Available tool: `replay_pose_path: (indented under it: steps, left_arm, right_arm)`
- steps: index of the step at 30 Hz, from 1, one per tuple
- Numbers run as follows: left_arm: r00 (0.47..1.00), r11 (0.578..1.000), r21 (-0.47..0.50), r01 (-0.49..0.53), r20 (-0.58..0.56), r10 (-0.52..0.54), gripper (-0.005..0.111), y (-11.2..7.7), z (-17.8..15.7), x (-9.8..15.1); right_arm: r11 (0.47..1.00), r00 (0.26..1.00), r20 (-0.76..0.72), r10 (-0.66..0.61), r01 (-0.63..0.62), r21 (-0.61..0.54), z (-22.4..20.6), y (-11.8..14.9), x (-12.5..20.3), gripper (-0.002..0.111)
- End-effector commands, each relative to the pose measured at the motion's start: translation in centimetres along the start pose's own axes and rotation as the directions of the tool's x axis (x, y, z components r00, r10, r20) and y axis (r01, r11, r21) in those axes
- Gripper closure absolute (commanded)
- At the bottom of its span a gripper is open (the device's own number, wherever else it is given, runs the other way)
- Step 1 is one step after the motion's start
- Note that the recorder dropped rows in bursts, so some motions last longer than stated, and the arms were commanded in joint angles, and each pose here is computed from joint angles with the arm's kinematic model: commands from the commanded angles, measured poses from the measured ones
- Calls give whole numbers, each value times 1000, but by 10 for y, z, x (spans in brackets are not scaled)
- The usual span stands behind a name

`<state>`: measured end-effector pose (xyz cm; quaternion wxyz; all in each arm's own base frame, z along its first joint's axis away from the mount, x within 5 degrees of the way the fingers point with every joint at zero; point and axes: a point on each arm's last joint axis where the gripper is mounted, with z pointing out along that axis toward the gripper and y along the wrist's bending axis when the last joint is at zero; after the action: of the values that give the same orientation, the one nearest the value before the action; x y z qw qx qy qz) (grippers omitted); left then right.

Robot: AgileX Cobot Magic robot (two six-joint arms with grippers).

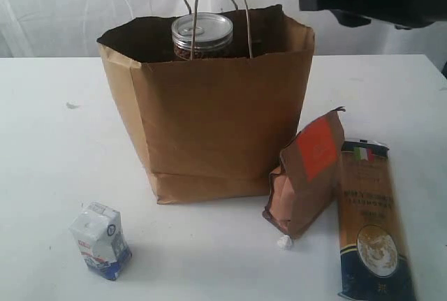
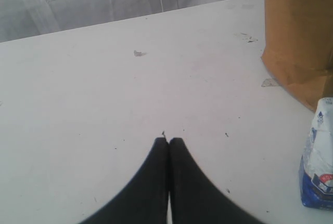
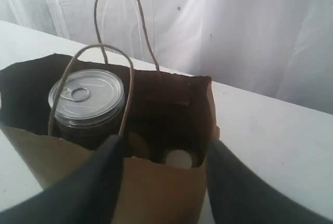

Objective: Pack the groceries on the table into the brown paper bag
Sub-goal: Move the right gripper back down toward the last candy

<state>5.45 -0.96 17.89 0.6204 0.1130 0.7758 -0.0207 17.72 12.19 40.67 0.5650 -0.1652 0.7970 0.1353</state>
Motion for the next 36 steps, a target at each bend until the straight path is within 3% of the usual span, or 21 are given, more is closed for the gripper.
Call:
replay_pose_path:
  steps: [1, 16, 22, 28, 36]
  left_arm:
    - [1000, 1000, -3, 3, 4, -3, 107, 0, 0, 1]
    - [1000, 1000, -3, 3, 4, -3, 107, 0, 0, 1]
    - [1000, 1000, -3, 3, 4, -3, 107, 0, 0, 1]
    - [1000, 1000, -3, 3, 4, -3, 107, 0, 0, 1]
    - [1000, 1000, -3, 3, 4, -3, 107, 0, 0, 1]
  right_arm:
    - [999, 999, 19, 37, -36, -40, -19, -1, 6, 61]
    - [987, 992, -6, 126, -126, -98, -56, -9, 47, 61]
    - [982, 987, -82, 140, -149, -118, -50, -7, 69, 61]
    - [963, 979, -173, 109, -147, -225, -48, 4, 84, 61]
    - [968, 963, -254, 85, -141, -209, -48, 3, 96, 61]
